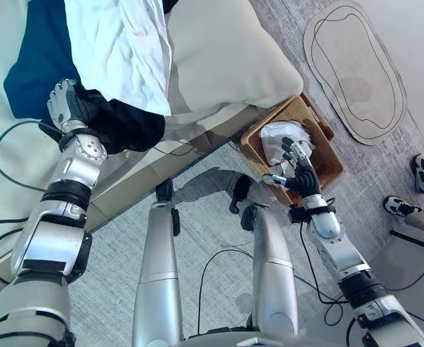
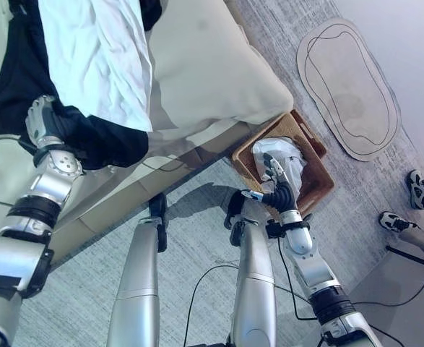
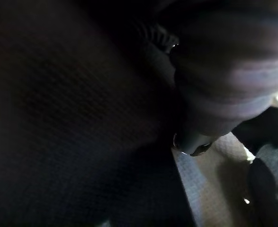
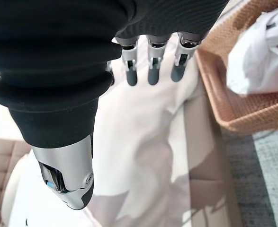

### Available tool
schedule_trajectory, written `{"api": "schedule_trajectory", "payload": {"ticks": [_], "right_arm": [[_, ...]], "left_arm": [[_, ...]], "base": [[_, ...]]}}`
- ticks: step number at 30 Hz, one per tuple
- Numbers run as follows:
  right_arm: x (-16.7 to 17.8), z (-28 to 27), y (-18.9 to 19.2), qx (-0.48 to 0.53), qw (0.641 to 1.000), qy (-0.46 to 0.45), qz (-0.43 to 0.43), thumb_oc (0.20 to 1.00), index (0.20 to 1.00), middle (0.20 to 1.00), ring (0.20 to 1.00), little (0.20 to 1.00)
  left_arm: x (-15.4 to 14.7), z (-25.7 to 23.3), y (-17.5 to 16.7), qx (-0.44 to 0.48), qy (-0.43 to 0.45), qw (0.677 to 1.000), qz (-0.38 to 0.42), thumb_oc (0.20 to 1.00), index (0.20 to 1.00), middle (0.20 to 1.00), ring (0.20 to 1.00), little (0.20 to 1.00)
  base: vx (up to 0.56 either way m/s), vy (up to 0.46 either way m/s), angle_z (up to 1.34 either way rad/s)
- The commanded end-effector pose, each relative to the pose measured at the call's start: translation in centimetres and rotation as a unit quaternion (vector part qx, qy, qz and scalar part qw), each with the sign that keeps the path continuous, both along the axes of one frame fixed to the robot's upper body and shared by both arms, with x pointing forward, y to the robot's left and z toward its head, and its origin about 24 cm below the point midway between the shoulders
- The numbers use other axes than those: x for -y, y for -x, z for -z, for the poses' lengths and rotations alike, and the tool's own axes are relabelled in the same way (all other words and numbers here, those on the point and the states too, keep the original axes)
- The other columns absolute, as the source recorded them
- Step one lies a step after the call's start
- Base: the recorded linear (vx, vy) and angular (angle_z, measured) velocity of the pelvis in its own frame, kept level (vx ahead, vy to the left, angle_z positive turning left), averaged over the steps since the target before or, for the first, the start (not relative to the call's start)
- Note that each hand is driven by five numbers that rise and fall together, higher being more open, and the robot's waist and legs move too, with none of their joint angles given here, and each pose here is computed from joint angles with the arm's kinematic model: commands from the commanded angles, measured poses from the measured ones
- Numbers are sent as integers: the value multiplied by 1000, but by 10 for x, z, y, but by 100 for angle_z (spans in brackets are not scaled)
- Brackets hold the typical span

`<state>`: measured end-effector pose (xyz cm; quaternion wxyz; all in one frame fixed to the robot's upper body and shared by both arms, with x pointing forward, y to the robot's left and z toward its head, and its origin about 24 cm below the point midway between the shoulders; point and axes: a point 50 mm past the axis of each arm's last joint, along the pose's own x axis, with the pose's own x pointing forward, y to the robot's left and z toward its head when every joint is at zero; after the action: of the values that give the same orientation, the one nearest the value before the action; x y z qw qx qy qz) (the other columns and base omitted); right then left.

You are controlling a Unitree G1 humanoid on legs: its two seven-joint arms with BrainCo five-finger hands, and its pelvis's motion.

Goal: Pick up clothes into the bucket

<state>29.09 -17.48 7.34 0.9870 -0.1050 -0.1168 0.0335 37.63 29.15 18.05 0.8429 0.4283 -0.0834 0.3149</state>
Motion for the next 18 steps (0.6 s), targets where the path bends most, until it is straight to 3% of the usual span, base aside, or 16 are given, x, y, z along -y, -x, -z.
{"api": "schedule_trajectory", "payload": {"ticks": [1,12,18], "right_arm": [[2,-7,1,16,1000,-12,-4,1000,1000,1000,1000,1000],[8,-2,-4,4,1000,3,24,1000,1000,1000,1000,1000],[16,5,-2,-13,999,10,38,1000,1000,1000,1000,1000]], "left_arm": [[5,42,5,-56,58,997,19,200,200,200,200,200],[55,44,18,32,127,981,146,200,200,200,200,200],[71,30,39,104,185,948,237,200,200,200,200,200]], "base": [[28,-28,8],[25,-14,6],[95,-1,6]]}}
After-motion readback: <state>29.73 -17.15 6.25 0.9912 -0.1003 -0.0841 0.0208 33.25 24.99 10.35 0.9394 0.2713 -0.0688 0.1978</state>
